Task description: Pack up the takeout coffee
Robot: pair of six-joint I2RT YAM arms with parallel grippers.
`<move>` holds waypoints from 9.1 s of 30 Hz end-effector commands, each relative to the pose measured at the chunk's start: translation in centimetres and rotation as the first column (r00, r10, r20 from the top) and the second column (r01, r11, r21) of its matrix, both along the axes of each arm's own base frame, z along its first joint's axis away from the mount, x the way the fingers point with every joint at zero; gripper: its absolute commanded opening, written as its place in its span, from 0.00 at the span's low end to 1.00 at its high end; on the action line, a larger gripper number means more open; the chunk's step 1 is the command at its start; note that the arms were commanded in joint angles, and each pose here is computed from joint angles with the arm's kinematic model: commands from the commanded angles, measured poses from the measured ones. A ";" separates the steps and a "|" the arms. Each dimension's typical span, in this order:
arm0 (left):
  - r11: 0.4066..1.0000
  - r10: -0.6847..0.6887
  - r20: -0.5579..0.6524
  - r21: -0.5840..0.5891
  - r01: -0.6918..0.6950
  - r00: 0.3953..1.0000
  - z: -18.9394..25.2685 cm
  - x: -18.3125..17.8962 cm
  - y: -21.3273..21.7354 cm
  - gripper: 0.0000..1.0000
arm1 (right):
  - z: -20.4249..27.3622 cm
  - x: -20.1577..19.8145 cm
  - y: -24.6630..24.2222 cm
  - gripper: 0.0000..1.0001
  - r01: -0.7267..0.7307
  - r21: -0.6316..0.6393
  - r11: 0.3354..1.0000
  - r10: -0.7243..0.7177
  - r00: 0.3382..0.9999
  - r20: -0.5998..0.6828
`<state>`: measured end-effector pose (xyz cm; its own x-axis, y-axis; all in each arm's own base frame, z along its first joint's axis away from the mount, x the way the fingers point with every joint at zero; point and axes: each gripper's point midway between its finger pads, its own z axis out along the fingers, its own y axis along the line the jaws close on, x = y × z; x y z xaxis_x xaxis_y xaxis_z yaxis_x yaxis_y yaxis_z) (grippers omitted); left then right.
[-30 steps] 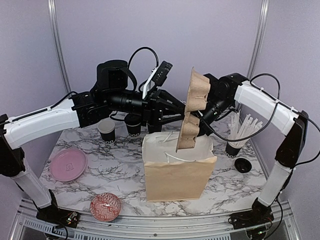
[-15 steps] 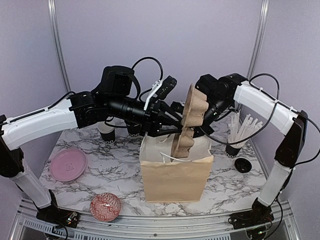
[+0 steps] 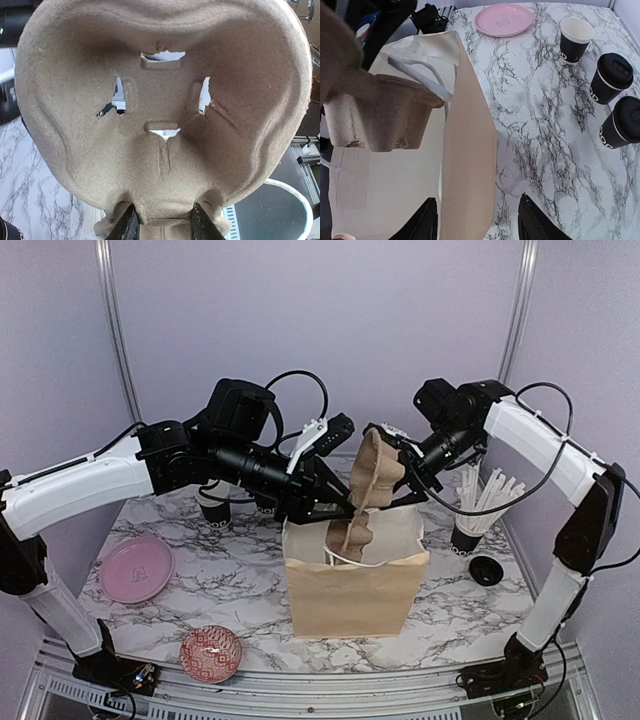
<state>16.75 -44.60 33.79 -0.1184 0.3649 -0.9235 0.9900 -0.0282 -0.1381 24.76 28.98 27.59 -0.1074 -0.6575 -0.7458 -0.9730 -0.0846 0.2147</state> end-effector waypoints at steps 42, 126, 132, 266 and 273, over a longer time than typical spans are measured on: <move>0.828 0.165 0.147 0.517 -0.217 0.975 -5.0 -0.2 1.7 0.32 | 5.2 2.8 -7.5 0.54 0.134 0.224 0.965 -0.160 0.982 0.100; 0.478 0.304 0.109 0.842 -0.251 0.946 -18.7 0.4 5.2 0.34 | 4.0 5.8 -3.4 0.48 0.294 0.139 0.946 -0.291 0.956 -0.038; 0.434 0.299 0.104 0.870 -0.232 0.949 -21.1 0.5 5.1 0.34 | 3.9 6.1 -3.3 0.48 0.296 0.141 0.945 -0.294 0.955 -0.037; 0.673 0.646 0.284 0.225 -0.705 0.708 -0.8 8.0 12.3 0.73 | -0.1 -16.7 2.8 0.58 -0.340 -0.115 0.933 0.357 0.911 0.208; 0.653 0.651 0.317 0.227 -0.722 0.689 -1.1 8.6 12.4 0.74 | -2.4 -16.2 2.4 0.58 -0.302 -0.194 0.933 0.345 0.906 0.247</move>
<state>24.56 -31.93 32.71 -0.3102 0.5127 -0.8006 0.7220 0.6749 0.1524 8.05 31.59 25.29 0.3120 -0.7116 -0.6295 -0.9086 -0.4171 0.0212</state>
